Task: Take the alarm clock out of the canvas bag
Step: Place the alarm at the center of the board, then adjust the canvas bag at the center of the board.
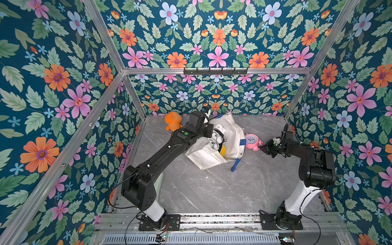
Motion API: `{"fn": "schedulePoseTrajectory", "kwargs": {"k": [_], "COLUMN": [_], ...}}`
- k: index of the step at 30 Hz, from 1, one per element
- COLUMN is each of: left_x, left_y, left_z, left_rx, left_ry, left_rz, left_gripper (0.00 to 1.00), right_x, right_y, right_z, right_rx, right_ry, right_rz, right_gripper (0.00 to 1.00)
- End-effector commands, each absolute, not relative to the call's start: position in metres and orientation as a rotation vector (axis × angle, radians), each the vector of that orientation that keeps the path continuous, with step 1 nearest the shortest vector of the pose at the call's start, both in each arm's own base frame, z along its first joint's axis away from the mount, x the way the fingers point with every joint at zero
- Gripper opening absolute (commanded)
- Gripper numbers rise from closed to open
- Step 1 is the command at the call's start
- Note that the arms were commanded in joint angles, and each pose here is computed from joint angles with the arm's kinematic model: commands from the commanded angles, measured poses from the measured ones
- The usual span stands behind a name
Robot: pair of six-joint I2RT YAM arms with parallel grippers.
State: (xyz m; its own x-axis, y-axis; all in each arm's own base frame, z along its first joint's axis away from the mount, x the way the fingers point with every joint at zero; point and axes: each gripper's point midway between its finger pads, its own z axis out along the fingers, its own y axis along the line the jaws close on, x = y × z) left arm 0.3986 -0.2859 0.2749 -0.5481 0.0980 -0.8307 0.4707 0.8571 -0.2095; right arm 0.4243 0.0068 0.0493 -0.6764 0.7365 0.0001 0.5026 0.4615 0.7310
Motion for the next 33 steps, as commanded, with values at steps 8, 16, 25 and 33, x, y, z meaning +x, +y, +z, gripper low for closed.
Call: {"fn": "schedulePoseTrajectory", "kwargs": {"k": [8, 16, 25, 33], "left_x": [0.4, 0.398, 0.395, 0.391], "left_y": [-0.292, -0.29, -0.296, -0.302], "left_z": [0.284, 0.288, 0.292, 0.292], "left_rx": [0.417, 0.417, 0.491, 0.557], "left_ry": [2.094, 2.089, 2.076, 2.063], "left_rz": [-0.556, -0.549, -0.566, -0.583], "left_gripper": [0.0, 0.0, 0.0, 0.0], "right_x": [0.419, 0.417, 0.421, 0.414], "right_y": [-0.003, -0.007, 0.0, 0.04], "right_z": [0.037, 0.054, 0.139, 0.247], "right_rx": [1.112, 1.092, 0.899, 0.56], "right_ry": [2.442, 2.418, 2.296, 2.151], "right_rz": [0.945, 0.932, 0.966, 1.02], "right_gripper": [0.22, 0.26, 0.27, 0.28]}}
